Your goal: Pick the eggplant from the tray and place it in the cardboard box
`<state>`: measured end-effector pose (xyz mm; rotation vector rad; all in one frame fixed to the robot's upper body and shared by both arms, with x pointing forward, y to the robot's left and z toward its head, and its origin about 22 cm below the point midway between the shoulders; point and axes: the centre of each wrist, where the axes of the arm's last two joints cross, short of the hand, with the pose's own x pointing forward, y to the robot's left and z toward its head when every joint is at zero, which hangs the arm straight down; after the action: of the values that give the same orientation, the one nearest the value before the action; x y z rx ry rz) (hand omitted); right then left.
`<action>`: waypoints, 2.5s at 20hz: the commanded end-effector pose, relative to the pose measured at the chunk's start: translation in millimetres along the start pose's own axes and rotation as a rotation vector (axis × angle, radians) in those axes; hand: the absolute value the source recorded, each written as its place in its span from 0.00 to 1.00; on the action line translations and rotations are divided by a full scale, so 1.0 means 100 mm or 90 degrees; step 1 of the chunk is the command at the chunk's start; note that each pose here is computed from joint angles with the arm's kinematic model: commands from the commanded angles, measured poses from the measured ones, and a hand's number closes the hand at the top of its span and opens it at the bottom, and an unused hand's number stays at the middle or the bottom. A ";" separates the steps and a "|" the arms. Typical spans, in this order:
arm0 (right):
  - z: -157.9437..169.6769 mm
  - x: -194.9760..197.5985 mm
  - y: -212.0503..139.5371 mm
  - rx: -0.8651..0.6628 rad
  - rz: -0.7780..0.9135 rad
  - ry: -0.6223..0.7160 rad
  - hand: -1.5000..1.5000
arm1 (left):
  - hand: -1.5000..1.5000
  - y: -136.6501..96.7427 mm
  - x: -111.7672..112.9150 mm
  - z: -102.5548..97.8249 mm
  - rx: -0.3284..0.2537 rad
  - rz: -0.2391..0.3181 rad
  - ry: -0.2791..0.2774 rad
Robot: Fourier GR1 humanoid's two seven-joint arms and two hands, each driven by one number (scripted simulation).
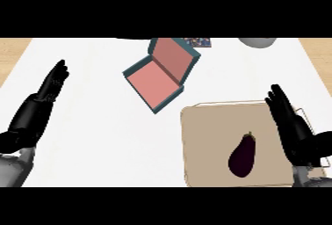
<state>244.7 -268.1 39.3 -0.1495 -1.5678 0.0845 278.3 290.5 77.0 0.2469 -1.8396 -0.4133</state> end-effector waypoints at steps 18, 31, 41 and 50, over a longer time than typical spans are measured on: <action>0.47 -0.38 -0.21 -0.513 0.056 0.083 0.00 | 0.50 -0.37 -0.49 0.57 0.082 0.011 0.284; 0.63 0.17 -0.52 -0.084 0.319 0.424 0.00 | 0.50 -0.28 -0.45 0.48 0.093 0.006 0.274; 0.28 0.46 0.06 -0.030 0.313 0.520 0.00 | 0.50 -0.26 -0.52 0.61 0.081 0.016 0.276; 0.16 0.32 0.04 -0.030 0.325 0.568 0.00 | 0.50 -0.33 -0.61 0.50 0.089 0.008 0.278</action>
<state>222.8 -258.8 69.8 -0.5352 -0.7192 0.3298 238.7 286.4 -0.4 0.3861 -1.4478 -0.2013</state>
